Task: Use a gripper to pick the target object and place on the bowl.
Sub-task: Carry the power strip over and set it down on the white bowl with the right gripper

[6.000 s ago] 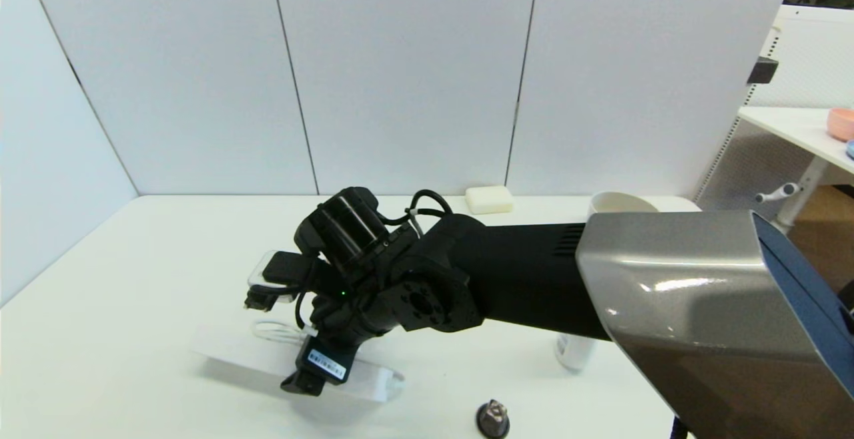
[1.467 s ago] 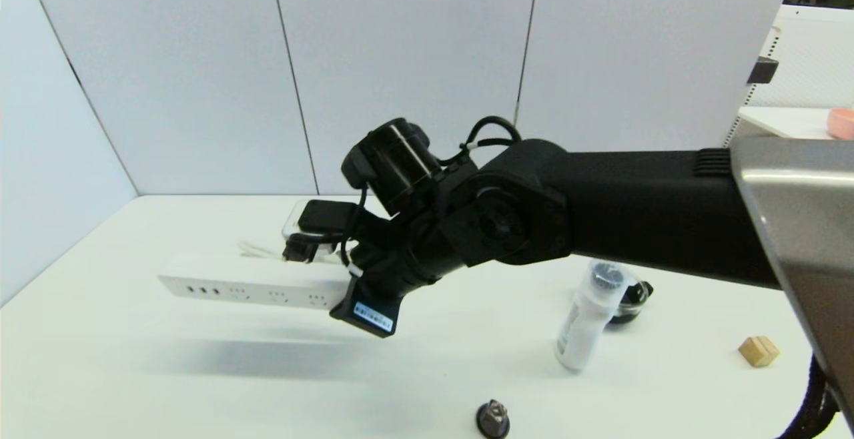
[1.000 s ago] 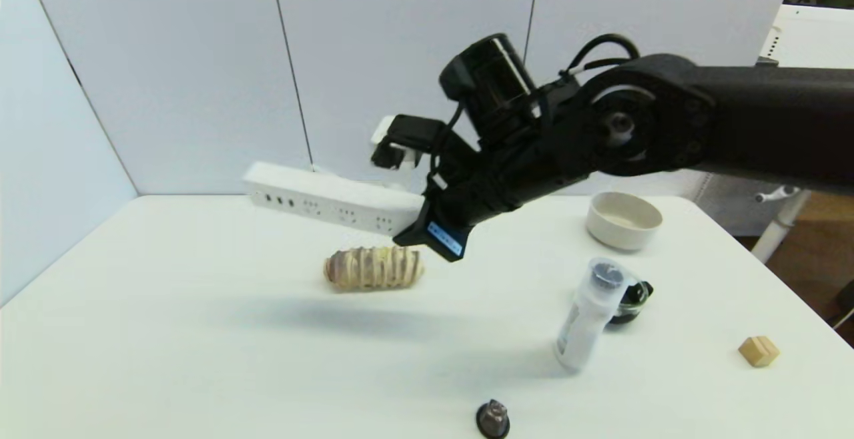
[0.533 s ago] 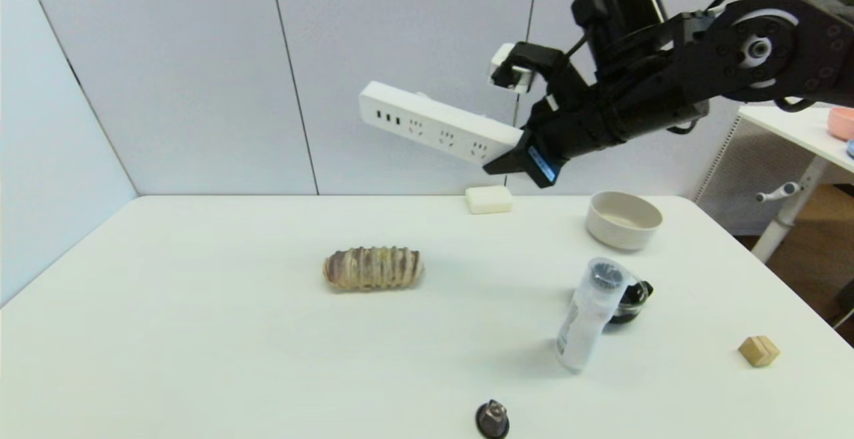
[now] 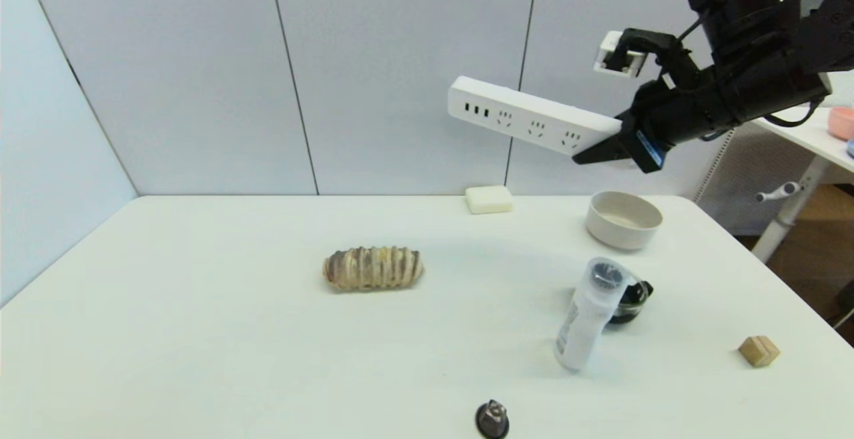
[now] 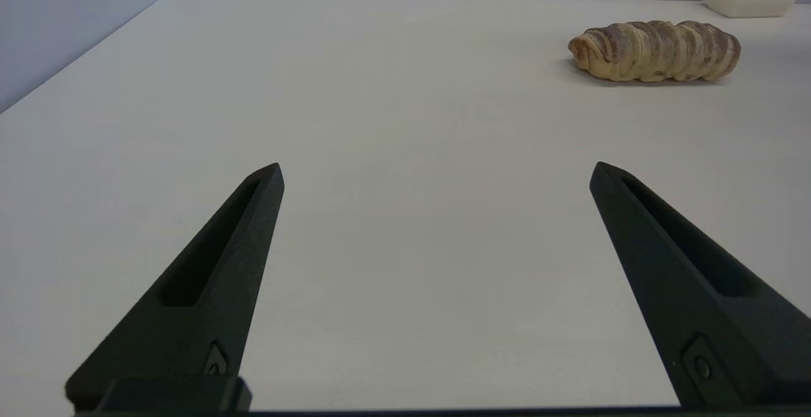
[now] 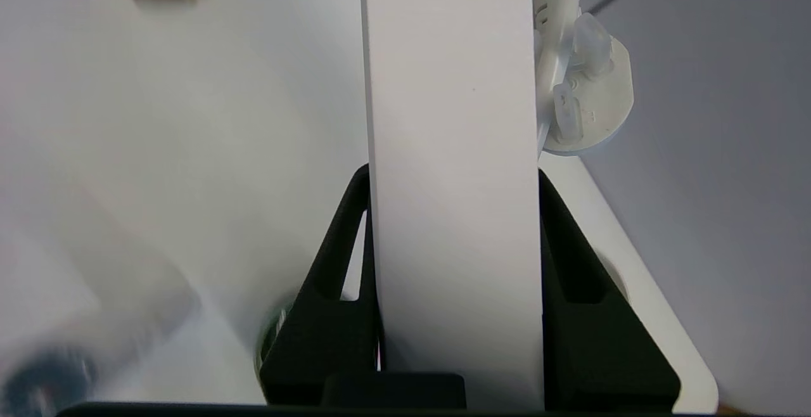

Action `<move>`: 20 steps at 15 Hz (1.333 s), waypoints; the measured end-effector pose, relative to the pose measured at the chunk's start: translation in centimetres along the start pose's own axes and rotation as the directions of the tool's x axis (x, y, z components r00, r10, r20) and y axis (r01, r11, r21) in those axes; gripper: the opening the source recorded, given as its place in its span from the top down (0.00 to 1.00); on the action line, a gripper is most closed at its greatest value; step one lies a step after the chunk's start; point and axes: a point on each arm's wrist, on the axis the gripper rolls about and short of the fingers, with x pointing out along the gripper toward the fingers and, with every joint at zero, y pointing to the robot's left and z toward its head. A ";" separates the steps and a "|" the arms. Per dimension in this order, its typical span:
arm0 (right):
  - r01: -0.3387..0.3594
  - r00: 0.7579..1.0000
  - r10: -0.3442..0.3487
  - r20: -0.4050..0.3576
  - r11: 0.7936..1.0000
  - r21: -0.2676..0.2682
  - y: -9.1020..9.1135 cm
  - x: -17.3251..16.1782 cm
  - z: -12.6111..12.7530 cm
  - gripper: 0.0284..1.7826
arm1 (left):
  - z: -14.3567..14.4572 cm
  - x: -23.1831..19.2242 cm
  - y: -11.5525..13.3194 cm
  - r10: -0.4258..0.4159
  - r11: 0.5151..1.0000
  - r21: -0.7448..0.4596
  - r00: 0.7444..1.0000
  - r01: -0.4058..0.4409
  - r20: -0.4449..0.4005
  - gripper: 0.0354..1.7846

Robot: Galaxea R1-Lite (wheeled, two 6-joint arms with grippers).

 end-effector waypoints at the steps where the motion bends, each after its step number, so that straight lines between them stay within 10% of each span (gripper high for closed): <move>1: 0.003 1.000 -0.003 -0.019 1.000 -0.004 -0.5 -0.6 -0.7 0.66 | 0.0 0.0 0.0 0.000 1.000 0.000 1.000 0.000 0.000 0.04; 10: 0.090 0.979 -0.099 -0.176 0.994 -0.058 -5.2 -4.2 -7.3 0.66 | 0.0 0.0 0.0 0.000 1.000 0.000 1.000 0.000 0.000 0.04; 20: 0.004 0.958 -0.016 -0.285 0.999 -0.041 -6.7 -3.5 -11.7 0.66 | 0.0 0.0 0.0 0.000 1.000 0.000 1.000 0.000 0.000 0.04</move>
